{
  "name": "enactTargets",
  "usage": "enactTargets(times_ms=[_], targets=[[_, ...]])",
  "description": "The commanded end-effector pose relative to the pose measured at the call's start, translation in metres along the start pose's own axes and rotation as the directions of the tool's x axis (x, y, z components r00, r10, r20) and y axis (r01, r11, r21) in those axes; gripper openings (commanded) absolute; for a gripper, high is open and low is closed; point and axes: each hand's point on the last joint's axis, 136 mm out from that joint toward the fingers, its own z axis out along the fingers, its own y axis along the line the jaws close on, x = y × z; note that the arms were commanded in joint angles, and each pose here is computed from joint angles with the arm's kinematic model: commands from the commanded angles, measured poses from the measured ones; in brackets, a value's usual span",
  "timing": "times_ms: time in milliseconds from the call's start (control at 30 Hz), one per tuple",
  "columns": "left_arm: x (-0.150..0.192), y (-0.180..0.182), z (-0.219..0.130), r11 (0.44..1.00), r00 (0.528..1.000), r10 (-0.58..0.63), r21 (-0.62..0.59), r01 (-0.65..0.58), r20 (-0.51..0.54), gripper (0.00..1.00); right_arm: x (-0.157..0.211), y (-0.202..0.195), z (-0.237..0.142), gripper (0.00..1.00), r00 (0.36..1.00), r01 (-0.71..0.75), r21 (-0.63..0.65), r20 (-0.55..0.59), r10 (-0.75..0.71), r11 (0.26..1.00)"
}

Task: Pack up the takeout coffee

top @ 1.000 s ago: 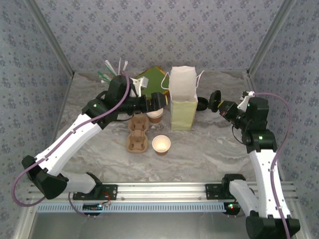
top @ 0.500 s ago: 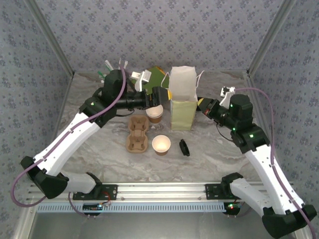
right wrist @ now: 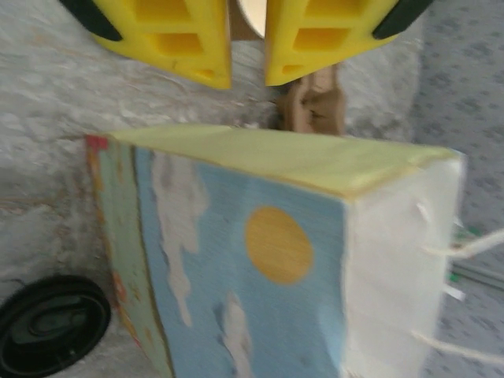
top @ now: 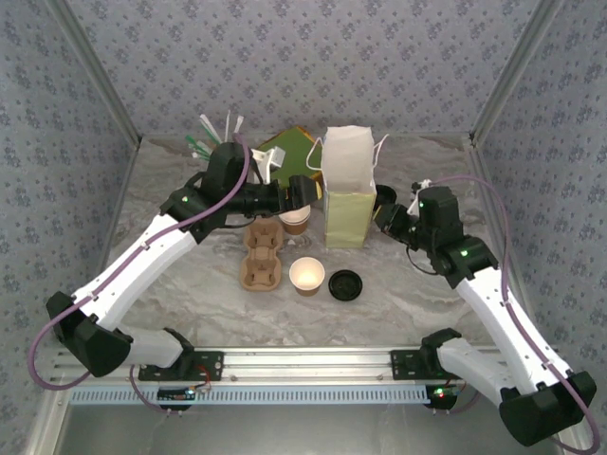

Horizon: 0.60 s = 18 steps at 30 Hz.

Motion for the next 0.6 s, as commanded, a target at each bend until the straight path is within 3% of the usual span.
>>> enactTargets(times_ms=[0,267,567], targets=[[0.005,0.014,-0.013,0.998,0.999,0.028,-0.063,-0.027,0.017,1.00,0.040,-0.044,0.007,0.29,0.994,0.062,0.194,-0.104,-0.042,0.979],[0.039,0.058,-0.024,0.981,1.000,0.015,-0.191,-0.019,-0.020,1.00,0.106,-0.083,0.042,0.33,0.967,0.178,0.412,-0.241,-0.081,0.894],[0.058,0.076,-0.035,0.972,1.000,-0.007,-0.234,0.000,-0.029,1.00,0.134,-0.101,0.076,0.31,0.929,0.273,0.523,-0.360,-0.081,0.807]])
